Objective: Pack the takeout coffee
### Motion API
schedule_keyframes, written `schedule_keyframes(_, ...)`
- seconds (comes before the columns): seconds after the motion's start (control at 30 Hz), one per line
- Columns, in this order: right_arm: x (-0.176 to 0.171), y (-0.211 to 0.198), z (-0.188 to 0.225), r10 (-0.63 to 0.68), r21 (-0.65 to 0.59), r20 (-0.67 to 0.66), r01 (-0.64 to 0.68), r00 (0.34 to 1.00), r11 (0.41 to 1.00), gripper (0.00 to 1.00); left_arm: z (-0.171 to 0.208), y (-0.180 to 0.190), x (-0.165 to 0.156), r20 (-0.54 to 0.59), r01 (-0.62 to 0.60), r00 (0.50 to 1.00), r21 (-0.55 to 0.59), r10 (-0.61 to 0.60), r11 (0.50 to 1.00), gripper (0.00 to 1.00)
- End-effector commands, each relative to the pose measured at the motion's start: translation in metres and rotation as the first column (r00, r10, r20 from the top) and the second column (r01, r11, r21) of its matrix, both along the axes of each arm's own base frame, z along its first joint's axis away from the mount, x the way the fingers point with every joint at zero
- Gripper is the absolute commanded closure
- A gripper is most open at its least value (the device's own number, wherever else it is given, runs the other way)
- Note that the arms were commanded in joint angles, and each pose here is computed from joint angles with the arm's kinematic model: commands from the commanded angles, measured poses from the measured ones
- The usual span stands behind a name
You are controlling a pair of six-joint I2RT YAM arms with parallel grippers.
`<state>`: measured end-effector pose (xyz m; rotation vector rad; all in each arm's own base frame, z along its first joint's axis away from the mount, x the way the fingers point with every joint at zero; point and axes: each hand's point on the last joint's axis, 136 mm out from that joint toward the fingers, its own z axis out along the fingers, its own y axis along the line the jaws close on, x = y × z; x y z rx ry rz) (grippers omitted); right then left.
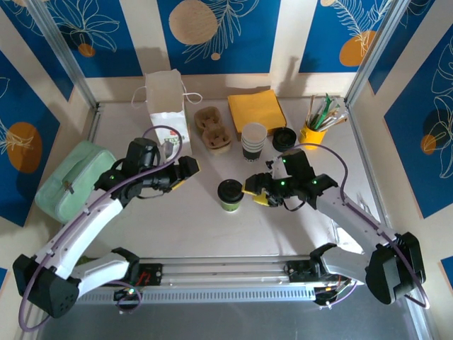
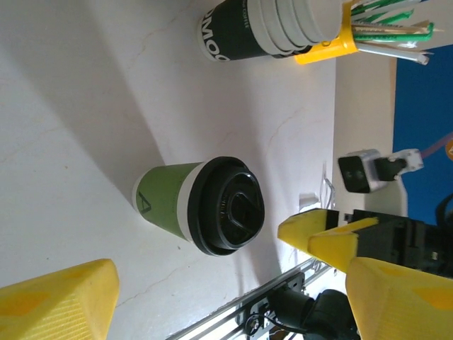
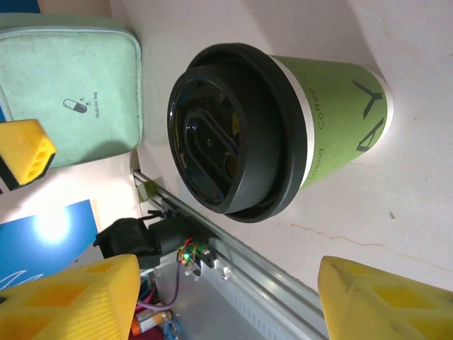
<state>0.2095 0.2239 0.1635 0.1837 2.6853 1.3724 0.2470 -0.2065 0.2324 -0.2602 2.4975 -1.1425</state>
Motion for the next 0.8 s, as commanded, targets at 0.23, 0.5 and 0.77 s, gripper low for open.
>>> schedule_keyframes(0.23, 0.009, -0.007, 0.007, -0.005, -0.063, 0.098, 0.011, 0.995, 0.998, 0.21, -0.026, -0.047, 0.007, 0.129, 0.207, 0.969, 0.030, -0.209, 0.978, 0.14)
schedule_keyframes(0.5, 0.016, 0.004, -0.004, -0.010, -0.060, 0.069, 0.014, 0.998, 0.998, 0.24, -0.056, -0.079, 0.003, 0.083, 0.339, 0.937, 0.016, -0.339, 0.941, 0.15)
schedule_keyframes(0.77, 0.023, 0.017, -0.011, 0.019, -0.069, 0.061, -0.015, 0.998, 0.998, 0.26, -0.074, -0.090, 0.000, 0.068, 0.387, 0.920, -0.024, -0.385, 0.922, 0.19)
